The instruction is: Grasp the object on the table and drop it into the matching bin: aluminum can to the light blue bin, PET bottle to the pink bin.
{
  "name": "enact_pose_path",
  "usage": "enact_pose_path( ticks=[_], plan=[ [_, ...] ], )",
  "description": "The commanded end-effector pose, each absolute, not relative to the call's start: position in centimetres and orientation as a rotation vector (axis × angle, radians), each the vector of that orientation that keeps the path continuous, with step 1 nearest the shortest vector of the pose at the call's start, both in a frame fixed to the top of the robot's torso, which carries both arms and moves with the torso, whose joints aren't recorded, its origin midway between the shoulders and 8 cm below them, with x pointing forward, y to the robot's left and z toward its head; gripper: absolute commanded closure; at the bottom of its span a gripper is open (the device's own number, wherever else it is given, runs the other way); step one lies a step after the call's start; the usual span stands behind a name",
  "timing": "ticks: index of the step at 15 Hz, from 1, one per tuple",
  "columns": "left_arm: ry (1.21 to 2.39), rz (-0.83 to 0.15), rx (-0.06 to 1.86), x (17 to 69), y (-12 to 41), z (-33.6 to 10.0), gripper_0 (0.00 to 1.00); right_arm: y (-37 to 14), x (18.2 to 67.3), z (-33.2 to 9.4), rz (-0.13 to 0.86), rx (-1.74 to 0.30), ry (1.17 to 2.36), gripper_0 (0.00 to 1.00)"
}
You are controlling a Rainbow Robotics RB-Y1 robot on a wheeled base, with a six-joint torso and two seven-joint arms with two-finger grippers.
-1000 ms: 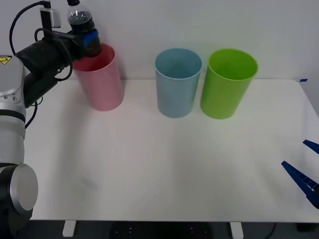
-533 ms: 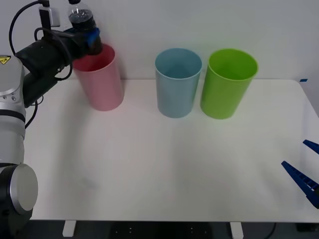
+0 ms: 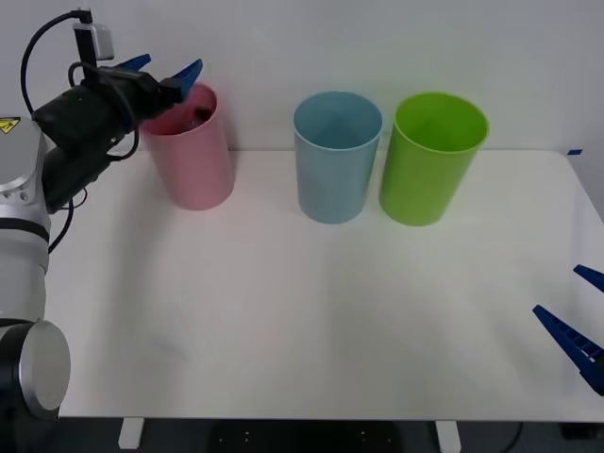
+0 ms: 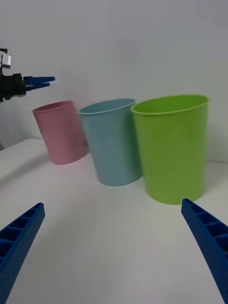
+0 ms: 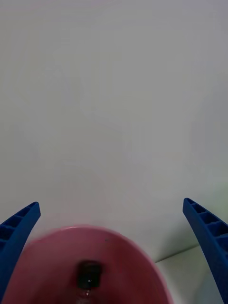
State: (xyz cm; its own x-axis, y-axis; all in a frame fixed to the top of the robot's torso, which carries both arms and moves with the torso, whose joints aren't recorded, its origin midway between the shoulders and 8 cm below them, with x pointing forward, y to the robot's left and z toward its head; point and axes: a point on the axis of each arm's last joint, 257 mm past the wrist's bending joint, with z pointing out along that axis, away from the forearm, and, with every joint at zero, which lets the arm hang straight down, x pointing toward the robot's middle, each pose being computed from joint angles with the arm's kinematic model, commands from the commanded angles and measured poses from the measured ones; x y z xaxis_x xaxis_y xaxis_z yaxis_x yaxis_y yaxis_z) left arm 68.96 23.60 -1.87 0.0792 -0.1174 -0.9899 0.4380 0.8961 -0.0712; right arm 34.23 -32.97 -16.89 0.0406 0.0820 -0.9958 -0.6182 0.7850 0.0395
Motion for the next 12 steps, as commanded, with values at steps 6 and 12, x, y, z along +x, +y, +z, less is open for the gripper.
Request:
enact_pose_path(
  ticks=[6,12],
  plan=[
    [1.378,-0.49,0.26,65.6,25.2,-2.5,0.0,-33.0,34.2,-16.9,0.567,-0.465,1.441,0.0],
    [1.351,-0.526,0.263,61.5,27.6,-3.6,0.0,-33.0,34.2,-16.9,0.567,-0.465,1.441,0.0]
  ],
)
